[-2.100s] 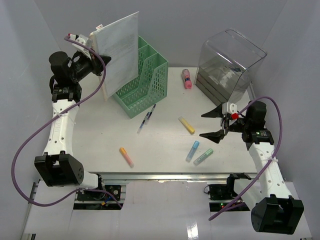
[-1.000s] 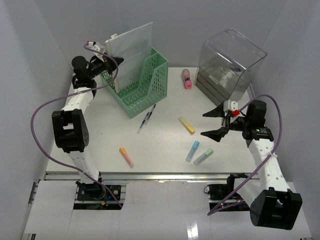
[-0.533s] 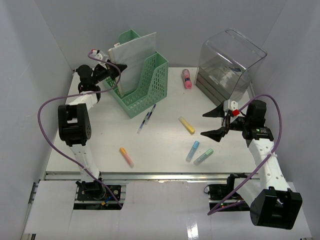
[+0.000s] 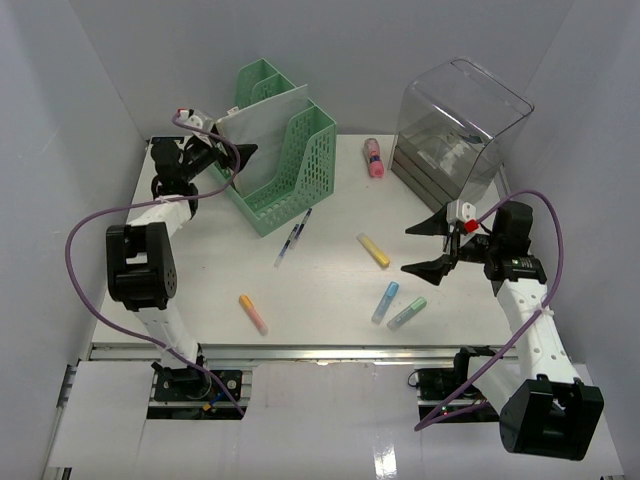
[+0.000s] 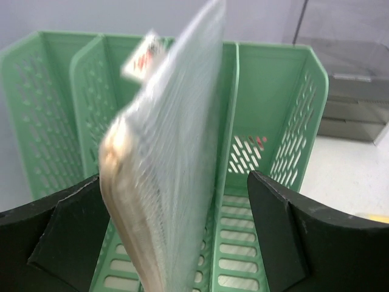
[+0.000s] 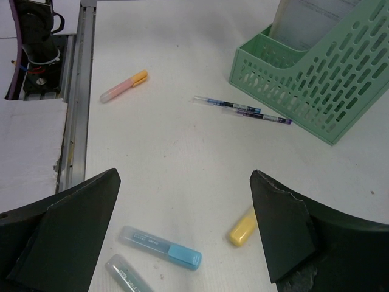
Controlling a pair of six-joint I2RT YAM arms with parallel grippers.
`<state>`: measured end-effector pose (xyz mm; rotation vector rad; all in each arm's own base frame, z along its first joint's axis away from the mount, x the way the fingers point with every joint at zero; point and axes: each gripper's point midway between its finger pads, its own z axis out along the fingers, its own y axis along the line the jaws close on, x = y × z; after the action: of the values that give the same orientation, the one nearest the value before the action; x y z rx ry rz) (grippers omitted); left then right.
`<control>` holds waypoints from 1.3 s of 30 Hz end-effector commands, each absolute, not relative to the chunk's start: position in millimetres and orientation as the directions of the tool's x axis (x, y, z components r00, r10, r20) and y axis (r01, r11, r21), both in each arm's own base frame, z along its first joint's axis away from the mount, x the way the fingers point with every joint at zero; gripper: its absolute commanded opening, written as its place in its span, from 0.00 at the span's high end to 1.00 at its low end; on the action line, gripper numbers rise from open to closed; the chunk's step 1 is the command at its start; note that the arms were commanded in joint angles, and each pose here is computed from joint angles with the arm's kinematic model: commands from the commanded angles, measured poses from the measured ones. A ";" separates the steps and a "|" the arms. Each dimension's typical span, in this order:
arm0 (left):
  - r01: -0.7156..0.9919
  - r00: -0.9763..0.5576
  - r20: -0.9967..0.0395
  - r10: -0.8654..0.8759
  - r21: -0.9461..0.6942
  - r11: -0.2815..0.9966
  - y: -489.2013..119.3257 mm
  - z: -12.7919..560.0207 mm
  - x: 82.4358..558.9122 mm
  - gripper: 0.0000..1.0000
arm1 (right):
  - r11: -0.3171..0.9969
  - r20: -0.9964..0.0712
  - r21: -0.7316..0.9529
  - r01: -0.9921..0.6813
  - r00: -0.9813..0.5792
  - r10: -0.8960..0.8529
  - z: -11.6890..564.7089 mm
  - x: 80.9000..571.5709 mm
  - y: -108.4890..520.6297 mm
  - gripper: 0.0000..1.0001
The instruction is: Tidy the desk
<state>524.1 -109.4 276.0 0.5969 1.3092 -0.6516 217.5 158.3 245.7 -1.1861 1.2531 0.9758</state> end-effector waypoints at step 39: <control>0.543 -0.645 -0.582 -0.496 -0.805 0.239 -350.8 246.5 355.7 0.35 | 0.804 -0.969 -0.016 -0.594 -0.190 -0.160 350.7 317.0 90.7 0.32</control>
<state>329.4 -316.8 223.4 0.0889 1.7801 -1.5190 342.1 98.2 340.1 -0.5677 1.8120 0.3727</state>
